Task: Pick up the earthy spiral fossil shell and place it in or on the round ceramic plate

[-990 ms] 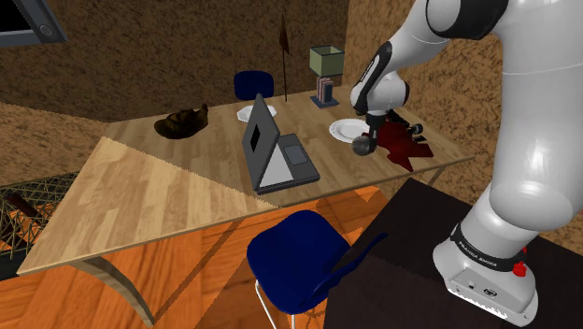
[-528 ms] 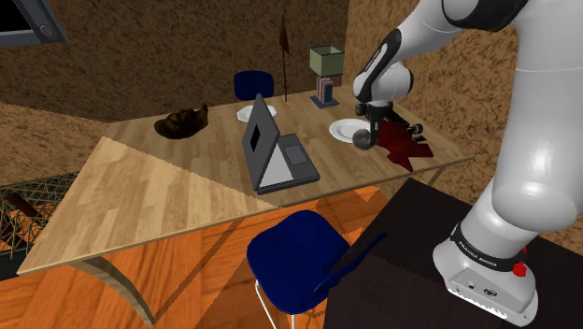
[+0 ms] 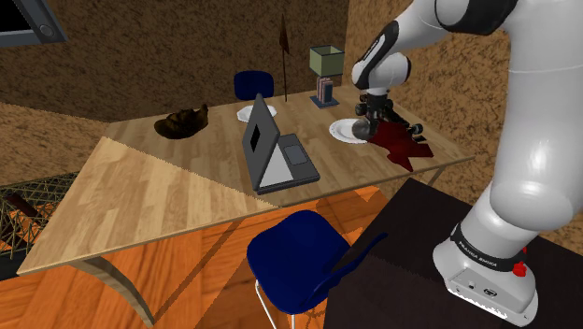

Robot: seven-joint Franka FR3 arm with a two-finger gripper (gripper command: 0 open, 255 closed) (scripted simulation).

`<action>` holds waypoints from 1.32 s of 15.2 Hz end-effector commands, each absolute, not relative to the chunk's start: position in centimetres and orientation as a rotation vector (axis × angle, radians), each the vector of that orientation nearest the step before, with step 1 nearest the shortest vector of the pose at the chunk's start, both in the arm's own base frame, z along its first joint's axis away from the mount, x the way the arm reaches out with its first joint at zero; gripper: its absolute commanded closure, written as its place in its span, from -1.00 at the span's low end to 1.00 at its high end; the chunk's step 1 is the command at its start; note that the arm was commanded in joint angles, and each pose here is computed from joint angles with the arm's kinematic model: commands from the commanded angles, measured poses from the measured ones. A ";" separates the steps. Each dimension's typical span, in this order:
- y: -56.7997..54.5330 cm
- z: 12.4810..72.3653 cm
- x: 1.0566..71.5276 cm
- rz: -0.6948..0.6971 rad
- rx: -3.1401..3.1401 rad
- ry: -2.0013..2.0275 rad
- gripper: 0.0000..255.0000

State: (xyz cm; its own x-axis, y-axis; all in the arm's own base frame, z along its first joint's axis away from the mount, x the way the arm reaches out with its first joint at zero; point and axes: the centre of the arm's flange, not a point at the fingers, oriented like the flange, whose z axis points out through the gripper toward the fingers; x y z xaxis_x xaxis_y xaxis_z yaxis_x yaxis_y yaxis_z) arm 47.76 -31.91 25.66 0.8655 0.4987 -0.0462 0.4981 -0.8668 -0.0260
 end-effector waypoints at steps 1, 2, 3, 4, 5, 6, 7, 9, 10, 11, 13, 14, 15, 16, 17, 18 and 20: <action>-33.6 25.5 49.6 0.080 -3.020 -0.808 1.00; -34.5 25.5 50.5 0.080 -3.020 -0.808 1.00; -35.5 25.4 51.4 0.080 -3.020 -0.808 1.00; -36.4 25.4 52.3 0.080 -3.020 -0.808 1.00; -37.4 25.4 53.2 0.080 -3.020 -0.808 1.00; -38.3 25.4 54.1 0.080 -3.020 -0.808 1.00; -39.3 25.3 55.0 0.080 -3.020 -0.808 1.00; -41.2 25.3 56.8 0.080 -3.020 -0.808 1.00; -42.1 25.3 57.8 0.080 -3.020 -0.808 1.00; -43.1 25.2 58.7 0.080 -3.020 -0.808 1.00; -45.0 25.2 60.5 0.080 -3.020 -0.808 1.00; -45.0 24.7 60.5 0.080 -3.020 -0.808 1.00; -45.0 24.1 60.5 0.080 -3.020 -0.808 1.00; -45.0 23.6 60.5 0.080 -3.020 -0.808 1.00; -45.0 23.1 60.5 0.080 -3.020 -0.808 1.00; -45.0 22.6 60.5 0.080 -3.020 -0.808 1.00; -45.0 21.5 60.5 0.080 -3.020 -0.808 1.00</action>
State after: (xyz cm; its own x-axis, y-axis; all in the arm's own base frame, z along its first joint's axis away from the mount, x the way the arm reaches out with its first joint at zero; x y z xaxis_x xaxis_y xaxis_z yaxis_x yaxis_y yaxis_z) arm 60.41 -45.01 22.05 0.8654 0.4990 -0.0460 0.4983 -0.8666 -0.0274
